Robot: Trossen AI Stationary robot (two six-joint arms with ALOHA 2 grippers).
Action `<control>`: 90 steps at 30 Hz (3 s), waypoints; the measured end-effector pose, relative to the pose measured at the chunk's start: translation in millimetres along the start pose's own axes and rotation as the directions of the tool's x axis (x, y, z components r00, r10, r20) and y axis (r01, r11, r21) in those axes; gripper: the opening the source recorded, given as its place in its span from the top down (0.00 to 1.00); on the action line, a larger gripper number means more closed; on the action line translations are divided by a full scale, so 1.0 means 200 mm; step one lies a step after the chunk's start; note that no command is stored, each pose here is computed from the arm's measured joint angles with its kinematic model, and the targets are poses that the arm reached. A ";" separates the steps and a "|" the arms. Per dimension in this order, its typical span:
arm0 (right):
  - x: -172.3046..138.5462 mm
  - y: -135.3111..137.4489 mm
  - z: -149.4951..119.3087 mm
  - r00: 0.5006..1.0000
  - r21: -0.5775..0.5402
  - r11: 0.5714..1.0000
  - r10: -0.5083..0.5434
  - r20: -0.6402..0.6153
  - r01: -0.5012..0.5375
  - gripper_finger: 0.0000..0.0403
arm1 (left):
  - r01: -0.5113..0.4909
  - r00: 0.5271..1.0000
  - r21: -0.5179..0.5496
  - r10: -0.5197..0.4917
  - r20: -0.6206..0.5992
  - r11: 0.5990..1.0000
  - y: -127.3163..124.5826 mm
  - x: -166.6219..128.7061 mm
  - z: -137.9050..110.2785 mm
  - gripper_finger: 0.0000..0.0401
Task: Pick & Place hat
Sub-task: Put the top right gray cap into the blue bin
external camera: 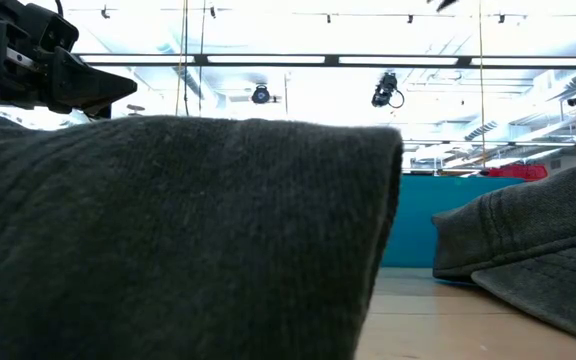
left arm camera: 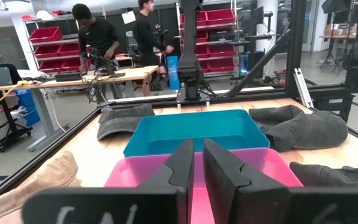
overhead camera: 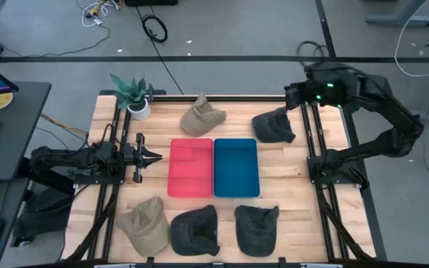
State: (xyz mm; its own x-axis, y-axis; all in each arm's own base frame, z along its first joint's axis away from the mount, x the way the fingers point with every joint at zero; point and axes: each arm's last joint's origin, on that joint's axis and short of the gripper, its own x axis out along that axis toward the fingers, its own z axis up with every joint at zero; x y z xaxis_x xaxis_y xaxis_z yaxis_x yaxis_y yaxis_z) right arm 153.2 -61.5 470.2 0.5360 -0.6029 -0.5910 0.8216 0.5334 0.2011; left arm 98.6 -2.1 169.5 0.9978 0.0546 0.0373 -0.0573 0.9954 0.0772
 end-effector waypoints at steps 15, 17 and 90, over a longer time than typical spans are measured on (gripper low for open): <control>0.62 -0.14 -0.30 0.884 0.044 0.972 -0.192 -0.427 0.233 0.69 | 0.000 1.000 0.000 0.000 0.000 1.000 0.00 0.00 0.00 0.90; 0.70 -0.17 -0.35 0.878 0.053 0.969 -0.194 -0.439 0.241 0.69 | 0.000 1.000 0.000 0.000 0.000 1.000 0.00 0.00 0.00 0.90; 1.20 -0.53 -0.92 0.948 0.139 0.983 -0.069 -0.311 0.117 0.69 | 0.000 1.000 0.000 0.000 0.000 1.000 0.00 0.00 0.00 0.90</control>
State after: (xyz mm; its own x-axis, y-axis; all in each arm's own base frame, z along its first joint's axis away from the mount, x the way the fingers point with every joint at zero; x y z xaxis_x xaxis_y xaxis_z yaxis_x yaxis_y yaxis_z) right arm 159.1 -153.4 164.3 0.3914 -0.4236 -0.8169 0.8974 0.3720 0.2371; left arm 98.6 -2.2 169.4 0.9978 0.0544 0.0370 -0.0572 0.9954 0.0771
